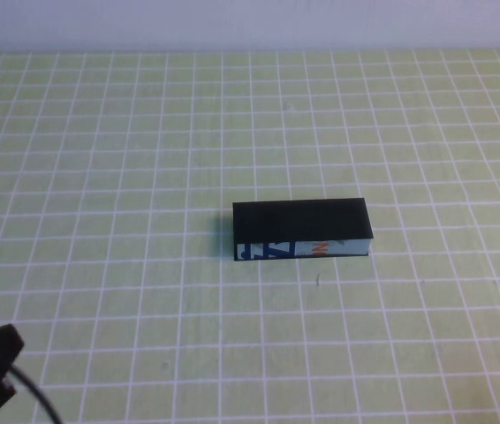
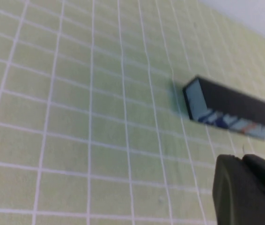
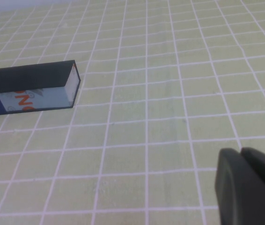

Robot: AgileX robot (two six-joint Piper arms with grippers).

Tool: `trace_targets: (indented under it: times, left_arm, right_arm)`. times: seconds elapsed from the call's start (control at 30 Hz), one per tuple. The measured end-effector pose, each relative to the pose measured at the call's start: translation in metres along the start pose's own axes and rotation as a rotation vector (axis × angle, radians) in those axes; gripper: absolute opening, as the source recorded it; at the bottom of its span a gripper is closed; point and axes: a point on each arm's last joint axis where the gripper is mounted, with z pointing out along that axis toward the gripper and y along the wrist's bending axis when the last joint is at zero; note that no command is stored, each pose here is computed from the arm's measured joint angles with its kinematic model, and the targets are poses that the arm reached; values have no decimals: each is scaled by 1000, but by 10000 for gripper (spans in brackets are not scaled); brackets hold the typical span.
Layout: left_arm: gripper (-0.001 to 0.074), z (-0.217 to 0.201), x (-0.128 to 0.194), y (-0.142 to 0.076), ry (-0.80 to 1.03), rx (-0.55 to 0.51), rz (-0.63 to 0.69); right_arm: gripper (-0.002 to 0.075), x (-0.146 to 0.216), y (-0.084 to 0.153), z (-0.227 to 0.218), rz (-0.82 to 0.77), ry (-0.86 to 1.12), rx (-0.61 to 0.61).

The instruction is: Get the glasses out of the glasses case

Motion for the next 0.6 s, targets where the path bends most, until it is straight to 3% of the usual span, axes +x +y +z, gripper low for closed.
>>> trace_targets:
  times: [0.23,0.4,0.6]
  left_arm:
    - [-4,40,-49,-31,392,14,211]
    - [-4,83,-79,-40,471,64,309]
    - [-4,141,-102,-42,515,135,332]
  right_arm:
    - [-18,0,0,0,0,0,0]
    - [-18,0,0,0,0,0,0]
    - [-18,0,0,0,0,0,0]
